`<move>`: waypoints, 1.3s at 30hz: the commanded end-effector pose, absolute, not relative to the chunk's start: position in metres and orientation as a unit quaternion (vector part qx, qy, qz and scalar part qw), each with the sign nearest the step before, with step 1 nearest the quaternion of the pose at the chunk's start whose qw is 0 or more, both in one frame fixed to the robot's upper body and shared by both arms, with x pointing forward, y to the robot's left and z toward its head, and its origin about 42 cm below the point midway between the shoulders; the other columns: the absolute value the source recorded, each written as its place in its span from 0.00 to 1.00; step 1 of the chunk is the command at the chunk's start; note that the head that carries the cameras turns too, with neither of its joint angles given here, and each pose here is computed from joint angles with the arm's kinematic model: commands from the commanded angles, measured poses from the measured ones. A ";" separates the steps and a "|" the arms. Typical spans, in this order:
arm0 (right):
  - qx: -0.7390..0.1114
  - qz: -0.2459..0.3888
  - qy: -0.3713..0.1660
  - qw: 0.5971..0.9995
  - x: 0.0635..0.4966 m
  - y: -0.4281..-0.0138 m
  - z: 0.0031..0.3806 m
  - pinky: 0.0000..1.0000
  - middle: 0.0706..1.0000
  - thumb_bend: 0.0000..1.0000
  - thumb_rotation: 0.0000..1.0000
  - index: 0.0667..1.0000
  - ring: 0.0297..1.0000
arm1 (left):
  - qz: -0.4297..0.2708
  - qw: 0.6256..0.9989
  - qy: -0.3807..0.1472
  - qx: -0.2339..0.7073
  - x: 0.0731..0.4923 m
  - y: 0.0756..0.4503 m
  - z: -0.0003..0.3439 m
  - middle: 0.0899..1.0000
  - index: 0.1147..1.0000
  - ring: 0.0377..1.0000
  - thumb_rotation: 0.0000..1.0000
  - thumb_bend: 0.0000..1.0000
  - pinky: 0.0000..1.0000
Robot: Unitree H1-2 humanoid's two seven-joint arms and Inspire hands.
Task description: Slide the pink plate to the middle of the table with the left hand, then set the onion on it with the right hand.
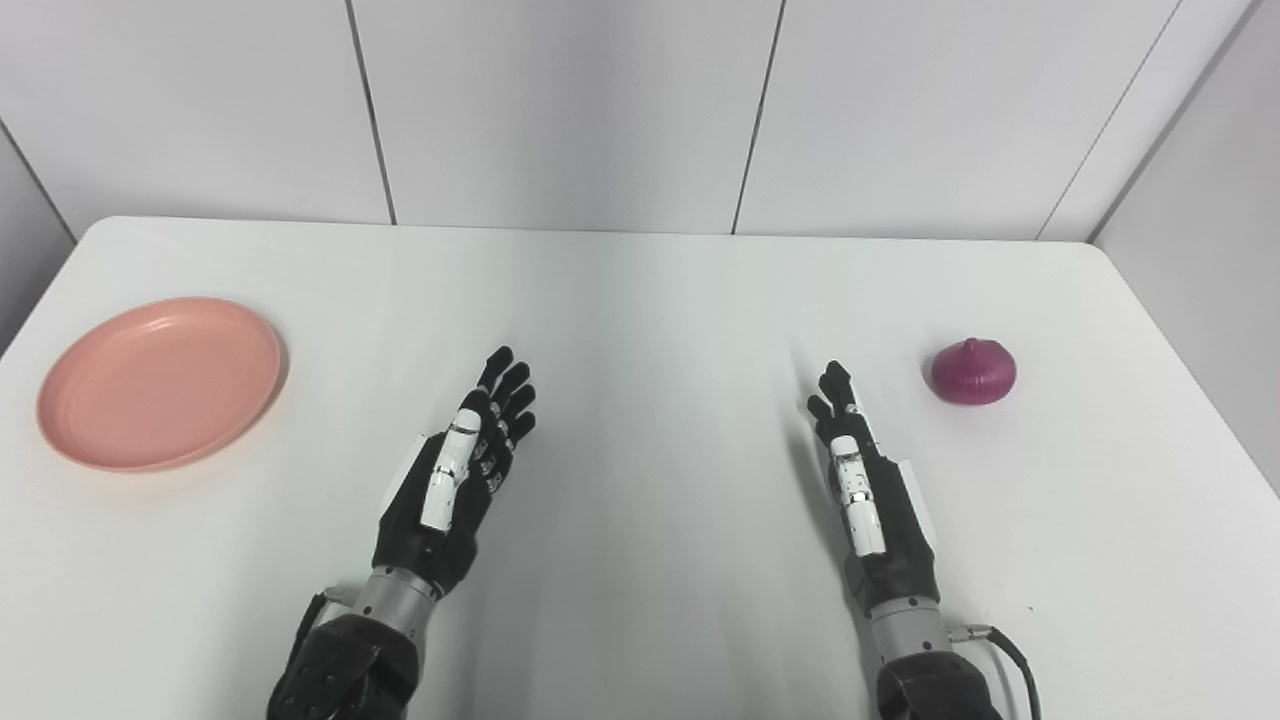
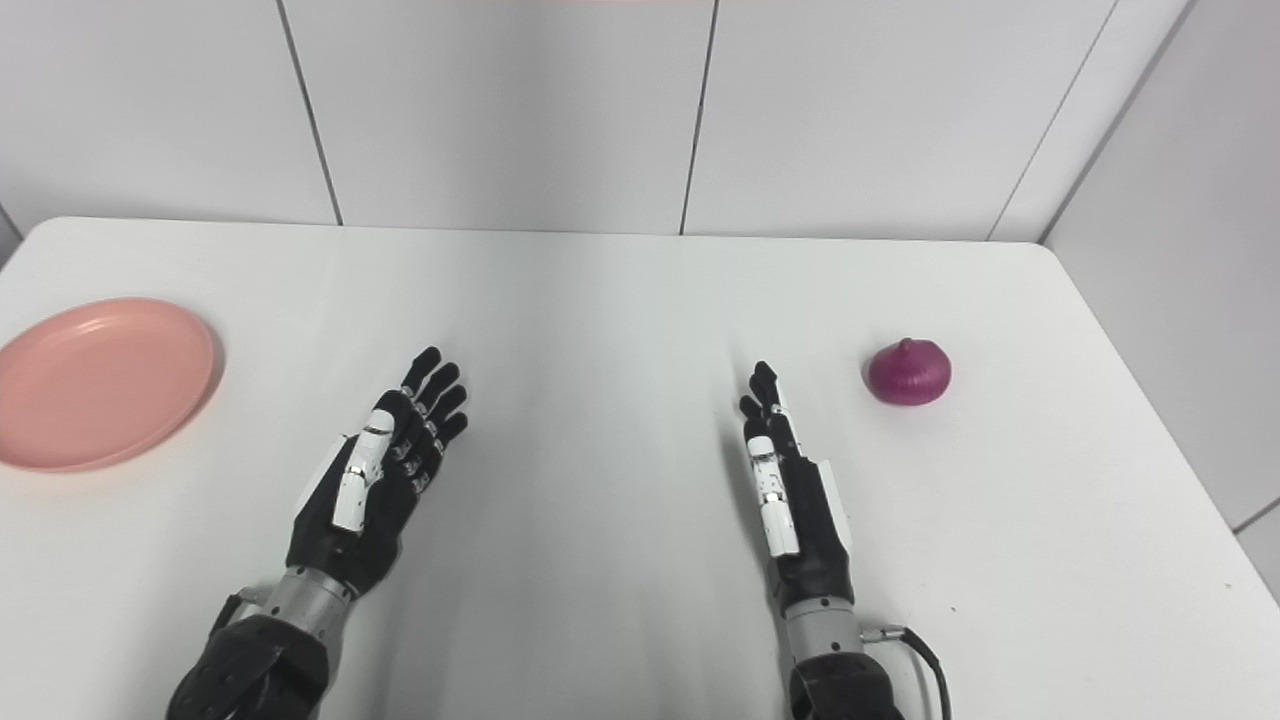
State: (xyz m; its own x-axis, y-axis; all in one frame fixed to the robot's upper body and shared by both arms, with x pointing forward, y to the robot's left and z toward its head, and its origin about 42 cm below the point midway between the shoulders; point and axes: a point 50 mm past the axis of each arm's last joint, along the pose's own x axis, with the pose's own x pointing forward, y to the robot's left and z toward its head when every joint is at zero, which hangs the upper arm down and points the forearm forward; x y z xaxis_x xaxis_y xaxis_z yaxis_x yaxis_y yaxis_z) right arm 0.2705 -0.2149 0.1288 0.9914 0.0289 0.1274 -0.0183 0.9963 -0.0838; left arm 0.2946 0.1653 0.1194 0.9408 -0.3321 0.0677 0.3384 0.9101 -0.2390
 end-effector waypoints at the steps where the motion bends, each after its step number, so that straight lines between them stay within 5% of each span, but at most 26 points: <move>1: -0.038 0.012 -0.070 0.997 0.266 -0.215 0.122 1.00 1.00 0.27 1.00 1.00 0.97 | -0.162 0.978 0.020 -0.127 0.285 0.168 0.103 1.00 1.00 1.00 1.00 0.45 1.00; 39: -0.040 0.012 -0.073 0.996 0.267 -0.221 0.120 1.00 1.00 0.27 1.00 1.00 0.97 | -0.162 0.979 0.019 -0.125 0.287 0.161 0.099 1.00 1.00 1.00 1.00 0.46 1.00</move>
